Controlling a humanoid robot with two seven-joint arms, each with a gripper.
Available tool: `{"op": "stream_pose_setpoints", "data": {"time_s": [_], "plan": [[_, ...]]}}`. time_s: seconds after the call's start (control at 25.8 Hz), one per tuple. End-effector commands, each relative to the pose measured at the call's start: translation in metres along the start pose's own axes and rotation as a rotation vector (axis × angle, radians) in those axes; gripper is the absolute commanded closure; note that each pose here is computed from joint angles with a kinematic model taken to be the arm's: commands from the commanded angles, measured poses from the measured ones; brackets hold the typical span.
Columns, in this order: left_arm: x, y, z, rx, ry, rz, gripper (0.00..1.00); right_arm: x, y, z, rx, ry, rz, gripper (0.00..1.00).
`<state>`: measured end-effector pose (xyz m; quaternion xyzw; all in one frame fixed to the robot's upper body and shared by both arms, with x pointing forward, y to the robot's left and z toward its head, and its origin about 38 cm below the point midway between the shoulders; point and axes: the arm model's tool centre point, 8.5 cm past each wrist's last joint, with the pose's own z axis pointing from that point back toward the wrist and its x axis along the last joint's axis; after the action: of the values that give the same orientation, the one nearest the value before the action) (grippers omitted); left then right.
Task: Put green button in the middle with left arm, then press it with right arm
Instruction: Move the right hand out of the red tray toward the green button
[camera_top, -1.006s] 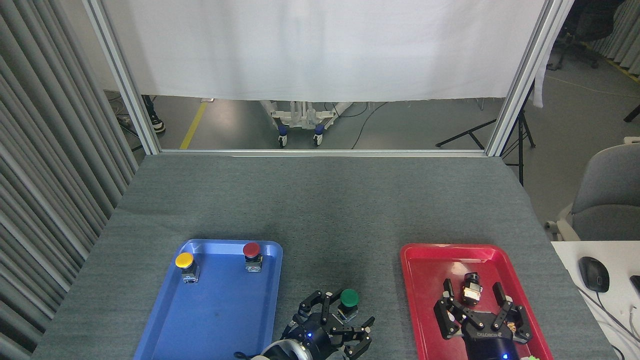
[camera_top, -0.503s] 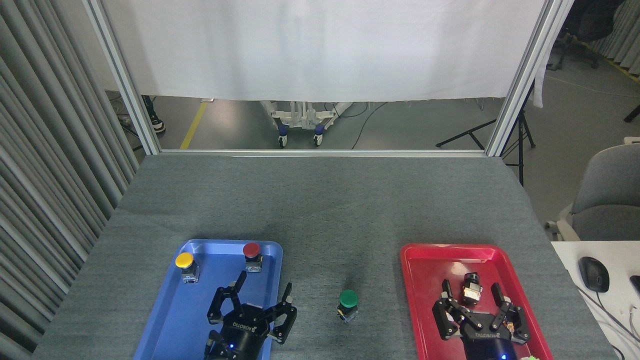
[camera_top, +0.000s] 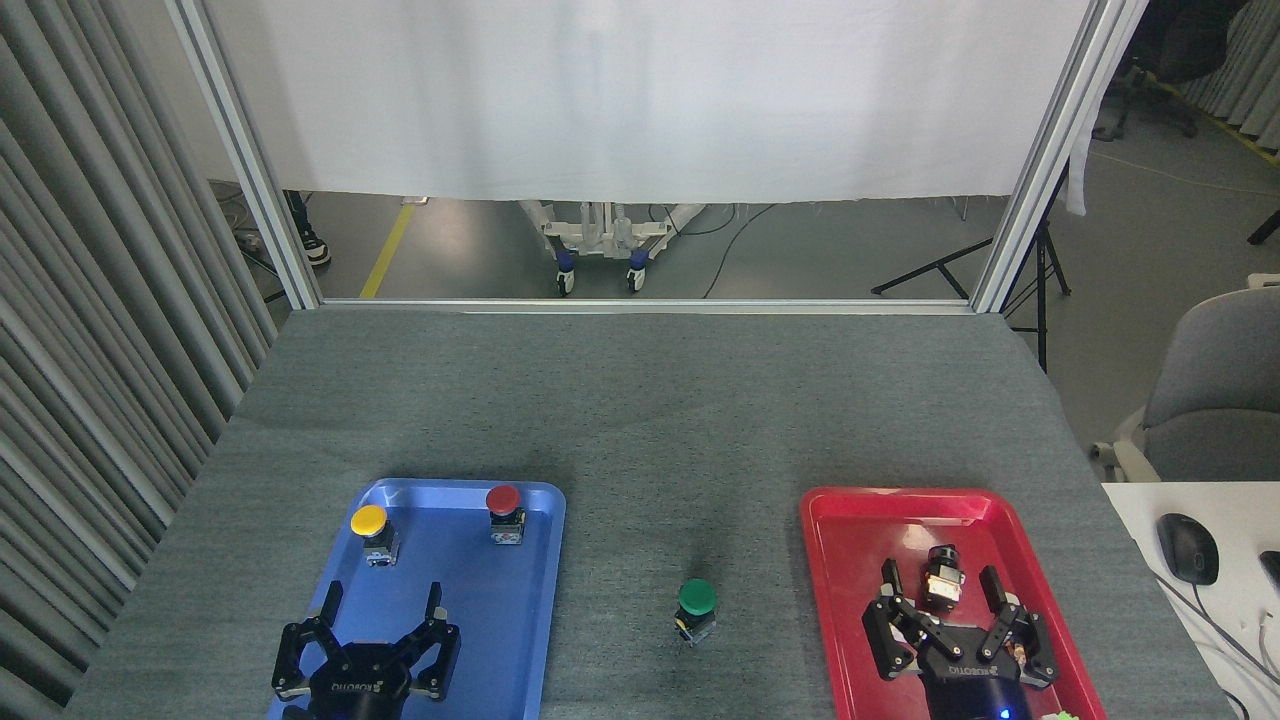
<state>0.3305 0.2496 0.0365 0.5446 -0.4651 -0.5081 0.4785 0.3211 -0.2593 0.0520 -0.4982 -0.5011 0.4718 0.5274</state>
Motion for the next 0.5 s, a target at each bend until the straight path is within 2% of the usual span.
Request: {"op": "stream_pose_setpoints", "data": {"time_s": [0.0,0.12,0.27,0.46], "plan": [[-0.0015,-0.0010,0.0003,-0.009,0.000,-0.001,0.00,-0.0003,-0.0005,-0.0004,-0.003,-0.001,0.001,0.00],[0.0012,-0.0006,-0.0007,-0.012,-0.021,0.016,0.00,0.0002,-0.0010,-0.0004,-0.004,-0.001,0.000,0.00],[0.0005,0.0006,-0.0023,-0.015,-0.057,0.091,0.01,-0.0005,0.0005,0.0002,0.000,0.000,0.000,0.00],[-0.0060,0.0008,-0.0029,-0.014,-0.049,0.097,0.00,0.0001,-0.0004,-0.0003,-0.003,0.000,0.000,0.00]]}}
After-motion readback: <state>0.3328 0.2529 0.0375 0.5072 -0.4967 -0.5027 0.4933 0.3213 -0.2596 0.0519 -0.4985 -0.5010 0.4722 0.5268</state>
